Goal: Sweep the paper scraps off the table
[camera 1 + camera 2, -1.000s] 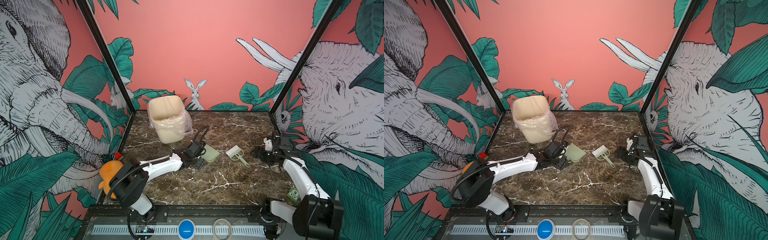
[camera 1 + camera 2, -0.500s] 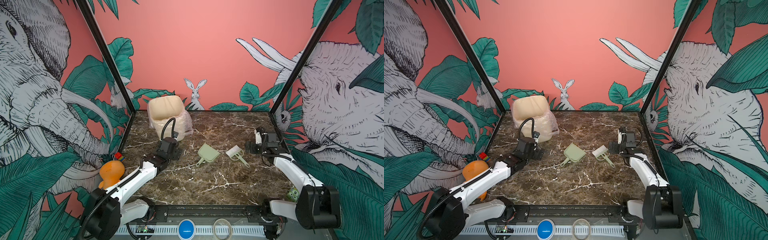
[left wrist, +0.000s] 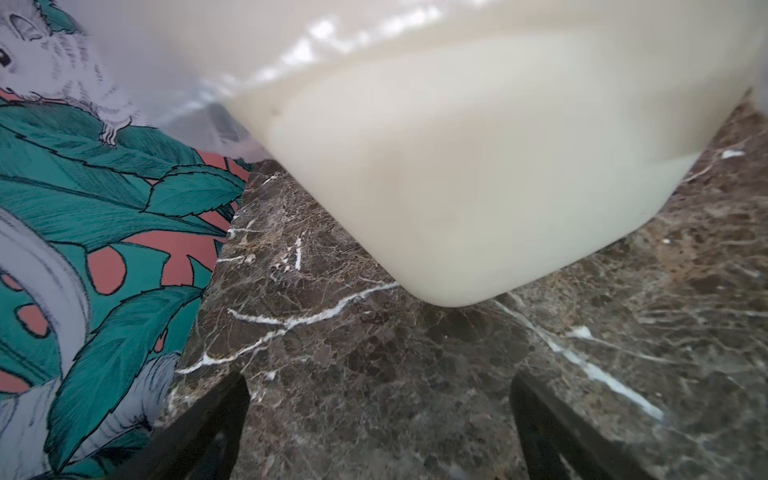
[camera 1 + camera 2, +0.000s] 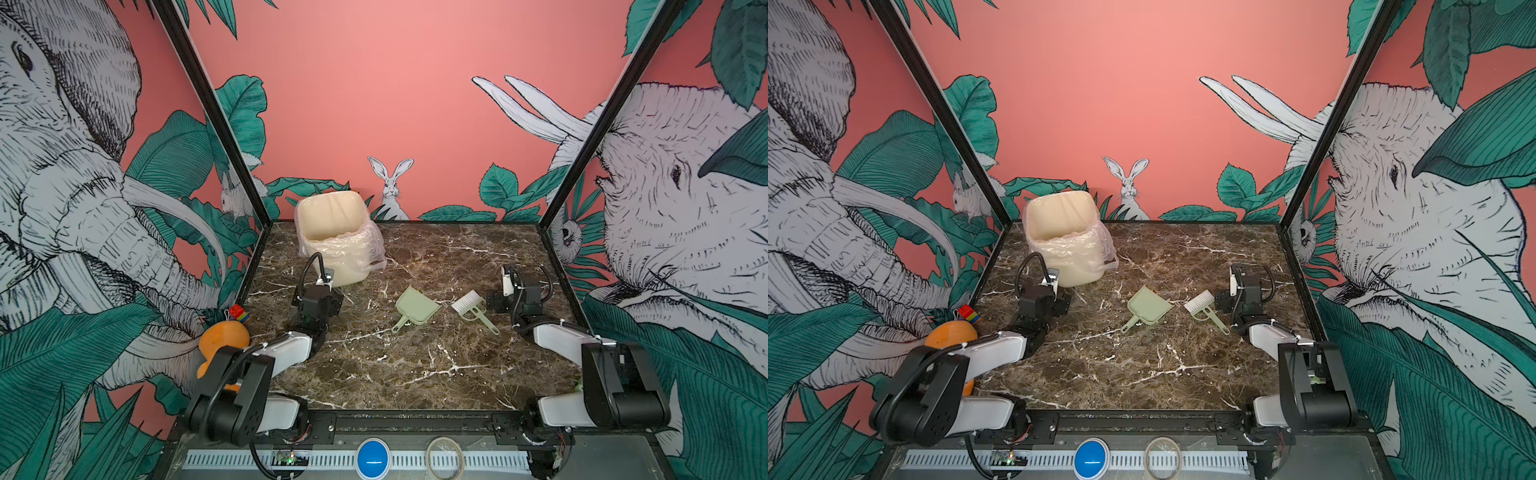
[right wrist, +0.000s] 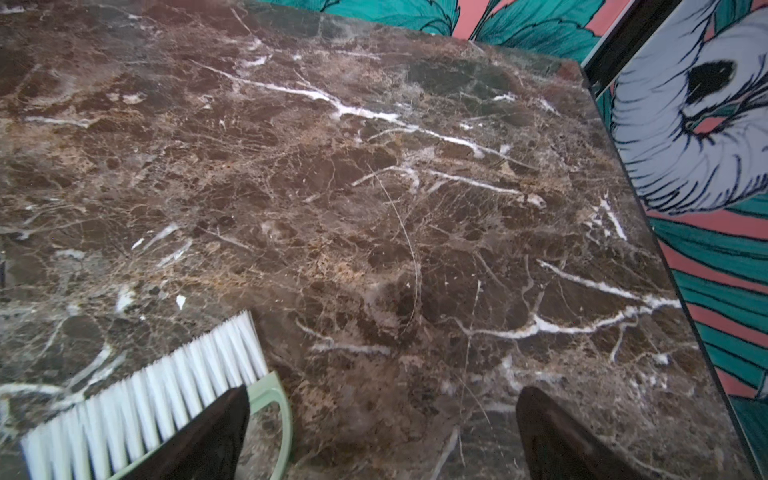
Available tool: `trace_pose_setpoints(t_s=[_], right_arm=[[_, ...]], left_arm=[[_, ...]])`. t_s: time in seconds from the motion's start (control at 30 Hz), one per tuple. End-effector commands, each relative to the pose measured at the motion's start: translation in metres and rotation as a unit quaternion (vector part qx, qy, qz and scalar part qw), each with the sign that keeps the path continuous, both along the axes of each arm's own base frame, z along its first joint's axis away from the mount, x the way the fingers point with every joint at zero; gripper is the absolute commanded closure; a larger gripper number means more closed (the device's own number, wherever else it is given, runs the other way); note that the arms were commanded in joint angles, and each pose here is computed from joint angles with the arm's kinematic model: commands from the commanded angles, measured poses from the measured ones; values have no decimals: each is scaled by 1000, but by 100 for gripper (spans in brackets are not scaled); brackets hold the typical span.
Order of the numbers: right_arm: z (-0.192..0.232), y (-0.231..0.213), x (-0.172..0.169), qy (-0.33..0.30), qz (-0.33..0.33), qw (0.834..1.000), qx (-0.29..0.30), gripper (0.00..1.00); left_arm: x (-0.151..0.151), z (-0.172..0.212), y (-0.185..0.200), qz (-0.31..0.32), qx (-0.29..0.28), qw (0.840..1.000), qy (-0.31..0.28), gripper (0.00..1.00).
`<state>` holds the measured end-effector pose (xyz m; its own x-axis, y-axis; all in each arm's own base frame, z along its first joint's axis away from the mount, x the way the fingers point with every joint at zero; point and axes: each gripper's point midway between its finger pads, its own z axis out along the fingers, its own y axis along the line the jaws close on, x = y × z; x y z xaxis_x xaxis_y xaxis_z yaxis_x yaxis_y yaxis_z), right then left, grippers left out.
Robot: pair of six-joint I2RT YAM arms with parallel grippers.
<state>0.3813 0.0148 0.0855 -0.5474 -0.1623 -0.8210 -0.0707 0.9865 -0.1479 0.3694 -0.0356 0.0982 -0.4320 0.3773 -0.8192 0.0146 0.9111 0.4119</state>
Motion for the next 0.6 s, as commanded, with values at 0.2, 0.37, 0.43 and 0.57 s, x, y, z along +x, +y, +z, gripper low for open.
trace_pose_setpoints(t_s=[0.2, 0.37, 0.43, 0.57], right_arm=[[21, 8, 14, -113, 29, 993, -8, 1], [19, 3, 10, -126, 16, 992, -7, 1], [15, 3, 9, -137, 15, 990, -5, 1], [11, 1, 6, -145, 11, 989, -7, 1]], left_arm=[[13, 20, 17, 15, -52, 993, -101, 2], [12, 19, 21, 16, -63, 993, -103, 2], [12, 18, 20, 11, -65, 992, -108, 2], [13, 10, 26, 16, -84, 991, -103, 2]])
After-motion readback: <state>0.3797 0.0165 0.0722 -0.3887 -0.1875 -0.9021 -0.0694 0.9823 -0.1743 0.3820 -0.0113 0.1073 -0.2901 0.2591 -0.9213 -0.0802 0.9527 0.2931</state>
